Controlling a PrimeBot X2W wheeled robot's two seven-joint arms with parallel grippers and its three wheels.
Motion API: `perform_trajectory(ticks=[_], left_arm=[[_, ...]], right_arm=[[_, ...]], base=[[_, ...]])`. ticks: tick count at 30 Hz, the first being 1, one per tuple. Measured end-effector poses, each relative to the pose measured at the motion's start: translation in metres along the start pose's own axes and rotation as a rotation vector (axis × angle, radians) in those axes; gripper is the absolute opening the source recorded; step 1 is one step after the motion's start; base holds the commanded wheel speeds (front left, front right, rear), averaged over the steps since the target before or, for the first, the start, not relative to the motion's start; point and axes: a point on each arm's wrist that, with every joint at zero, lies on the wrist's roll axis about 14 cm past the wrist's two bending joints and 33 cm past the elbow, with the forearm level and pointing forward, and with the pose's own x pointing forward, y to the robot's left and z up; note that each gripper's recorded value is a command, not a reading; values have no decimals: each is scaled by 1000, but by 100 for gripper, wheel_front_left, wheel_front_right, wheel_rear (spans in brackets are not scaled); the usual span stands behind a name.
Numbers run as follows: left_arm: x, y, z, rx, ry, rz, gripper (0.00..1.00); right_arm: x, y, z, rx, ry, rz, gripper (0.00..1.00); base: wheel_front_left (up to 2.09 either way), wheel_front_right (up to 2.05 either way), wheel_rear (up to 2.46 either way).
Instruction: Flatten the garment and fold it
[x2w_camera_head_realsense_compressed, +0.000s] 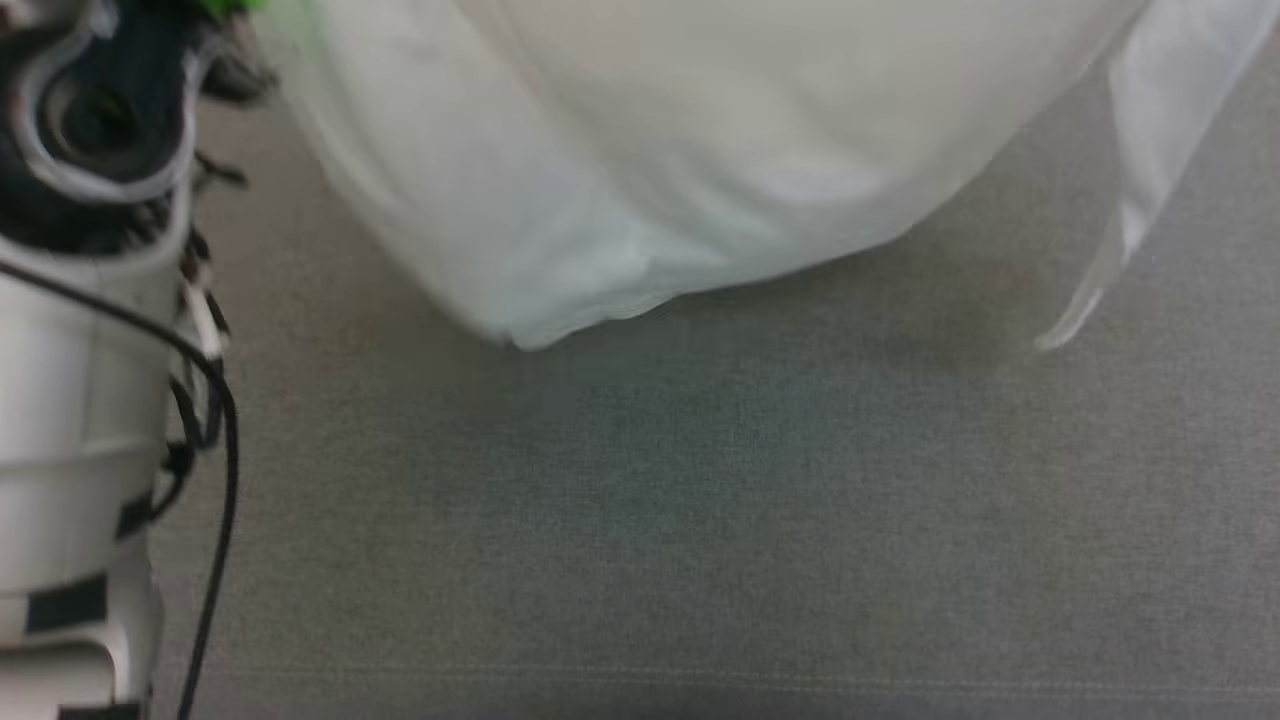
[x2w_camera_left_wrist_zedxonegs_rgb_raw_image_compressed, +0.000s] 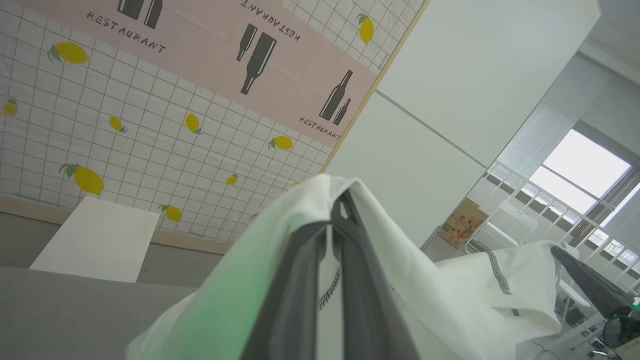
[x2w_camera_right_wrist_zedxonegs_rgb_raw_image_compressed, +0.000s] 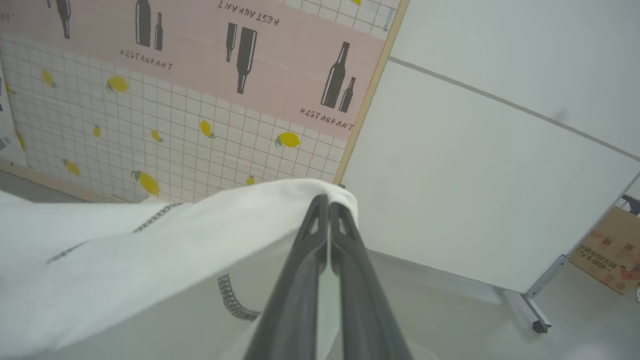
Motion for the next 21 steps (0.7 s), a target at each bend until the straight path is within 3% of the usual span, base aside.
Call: perform_trajectory(ticks=[6, 15, 21], left_arm=[[53, 41, 23, 18, -124, 85, 0], [112, 85, 24, -30, -303, 108, 0], [124, 115, -1, -47, -311, 115, 0]], right_arm=[[63, -1, 12, -55, -74, -32, 0], [127, -17, 40, -42, -356, -141, 0], [156, -2, 0, -13, -338, -119, 0]], base=[[0, 0, 0], [0, 0, 0], [0, 0, 0]])
